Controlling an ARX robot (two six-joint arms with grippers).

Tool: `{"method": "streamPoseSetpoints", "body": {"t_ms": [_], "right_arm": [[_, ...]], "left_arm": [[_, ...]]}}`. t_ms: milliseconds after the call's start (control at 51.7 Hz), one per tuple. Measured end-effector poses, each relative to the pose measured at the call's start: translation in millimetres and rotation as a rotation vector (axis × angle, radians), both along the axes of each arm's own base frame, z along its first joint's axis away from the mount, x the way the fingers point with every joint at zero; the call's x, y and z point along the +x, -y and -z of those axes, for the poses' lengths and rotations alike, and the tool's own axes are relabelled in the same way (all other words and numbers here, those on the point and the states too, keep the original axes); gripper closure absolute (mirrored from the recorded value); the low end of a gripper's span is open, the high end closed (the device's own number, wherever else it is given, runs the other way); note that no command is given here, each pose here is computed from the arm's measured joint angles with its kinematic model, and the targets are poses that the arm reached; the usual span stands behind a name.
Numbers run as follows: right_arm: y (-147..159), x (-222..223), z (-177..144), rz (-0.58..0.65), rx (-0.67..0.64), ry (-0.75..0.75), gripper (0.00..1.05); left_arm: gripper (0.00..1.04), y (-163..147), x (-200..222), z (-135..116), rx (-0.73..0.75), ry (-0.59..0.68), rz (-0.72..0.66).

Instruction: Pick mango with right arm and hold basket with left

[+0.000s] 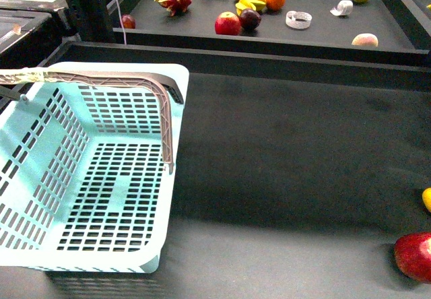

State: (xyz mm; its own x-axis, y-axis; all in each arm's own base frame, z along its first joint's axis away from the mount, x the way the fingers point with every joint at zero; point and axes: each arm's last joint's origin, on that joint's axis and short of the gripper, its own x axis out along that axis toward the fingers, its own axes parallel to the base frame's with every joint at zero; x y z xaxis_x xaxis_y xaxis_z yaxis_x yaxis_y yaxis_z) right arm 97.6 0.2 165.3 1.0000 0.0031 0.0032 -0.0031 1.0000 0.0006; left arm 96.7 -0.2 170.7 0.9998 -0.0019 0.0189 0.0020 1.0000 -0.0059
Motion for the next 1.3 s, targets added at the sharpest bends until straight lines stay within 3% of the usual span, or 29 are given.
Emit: {"method": "streamPoseSetpoints", "body": {"t_ms": [1142,1258,1296], "right_arm": [[0.0,0.0,0.0,0.000,0.000,0.000,0.08],[0.0,0.0,0.0,0.000,0.000,0.000,0.08],[0.0,0.0,0.0,0.000,0.000,0.000,0.08]], "left_arm": [[0.08,0.0,0.0,0.0,0.000,0.000,0.000],[0.08,2.9,-0.6,-13.9,-0.119,0.170,-0.282],[0.08,3.4,0.1,-14.0,-0.131,0.169,-0.309]]}}
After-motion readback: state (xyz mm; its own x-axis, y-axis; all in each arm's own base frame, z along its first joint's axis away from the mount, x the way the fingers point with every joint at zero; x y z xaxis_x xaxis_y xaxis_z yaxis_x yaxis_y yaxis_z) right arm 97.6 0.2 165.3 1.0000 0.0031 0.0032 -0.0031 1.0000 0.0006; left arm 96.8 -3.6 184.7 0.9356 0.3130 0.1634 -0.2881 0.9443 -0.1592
